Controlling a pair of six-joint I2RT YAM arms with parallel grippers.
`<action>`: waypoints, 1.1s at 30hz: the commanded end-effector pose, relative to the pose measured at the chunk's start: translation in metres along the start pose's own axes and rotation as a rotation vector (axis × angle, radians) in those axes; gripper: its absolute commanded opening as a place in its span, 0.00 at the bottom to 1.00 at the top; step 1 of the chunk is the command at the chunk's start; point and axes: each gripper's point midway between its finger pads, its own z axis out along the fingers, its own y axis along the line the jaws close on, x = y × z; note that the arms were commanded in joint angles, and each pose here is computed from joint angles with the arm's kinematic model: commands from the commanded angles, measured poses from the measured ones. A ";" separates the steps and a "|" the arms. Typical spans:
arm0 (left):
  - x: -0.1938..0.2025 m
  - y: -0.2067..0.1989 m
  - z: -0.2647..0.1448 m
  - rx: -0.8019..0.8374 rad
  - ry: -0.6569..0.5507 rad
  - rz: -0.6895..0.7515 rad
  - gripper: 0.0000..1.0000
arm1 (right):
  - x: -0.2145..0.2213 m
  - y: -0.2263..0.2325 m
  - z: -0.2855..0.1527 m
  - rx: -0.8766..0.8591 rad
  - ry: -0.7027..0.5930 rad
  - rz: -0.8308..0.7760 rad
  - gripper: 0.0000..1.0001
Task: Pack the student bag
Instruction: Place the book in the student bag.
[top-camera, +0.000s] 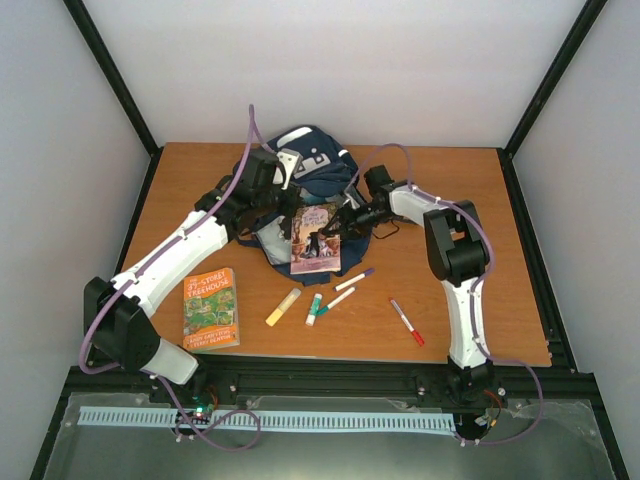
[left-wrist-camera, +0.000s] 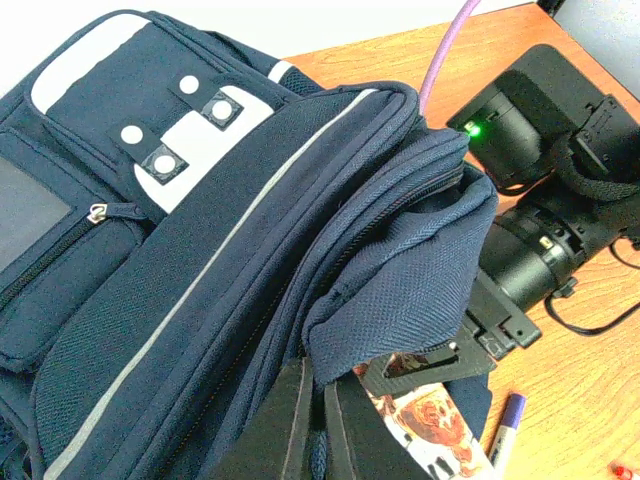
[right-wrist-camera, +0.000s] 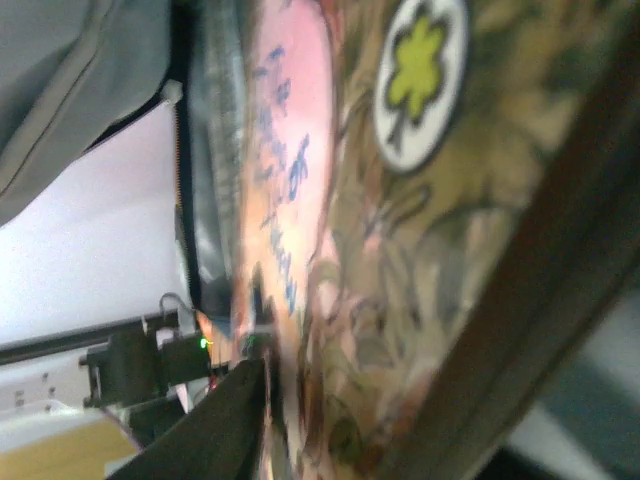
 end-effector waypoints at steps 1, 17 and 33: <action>-0.045 0.001 -0.028 0.000 -0.161 -0.023 0.01 | -0.008 -0.024 0.012 0.108 -0.013 -0.016 0.38; -0.046 0.009 -0.037 -0.025 -0.170 -0.031 0.01 | 0.029 0.007 -0.023 0.230 -0.009 -0.248 0.74; -0.045 0.011 -0.037 -0.024 -0.165 -0.041 0.01 | 0.098 0.009 -0.031 0.581 0.101 -0.796 0.72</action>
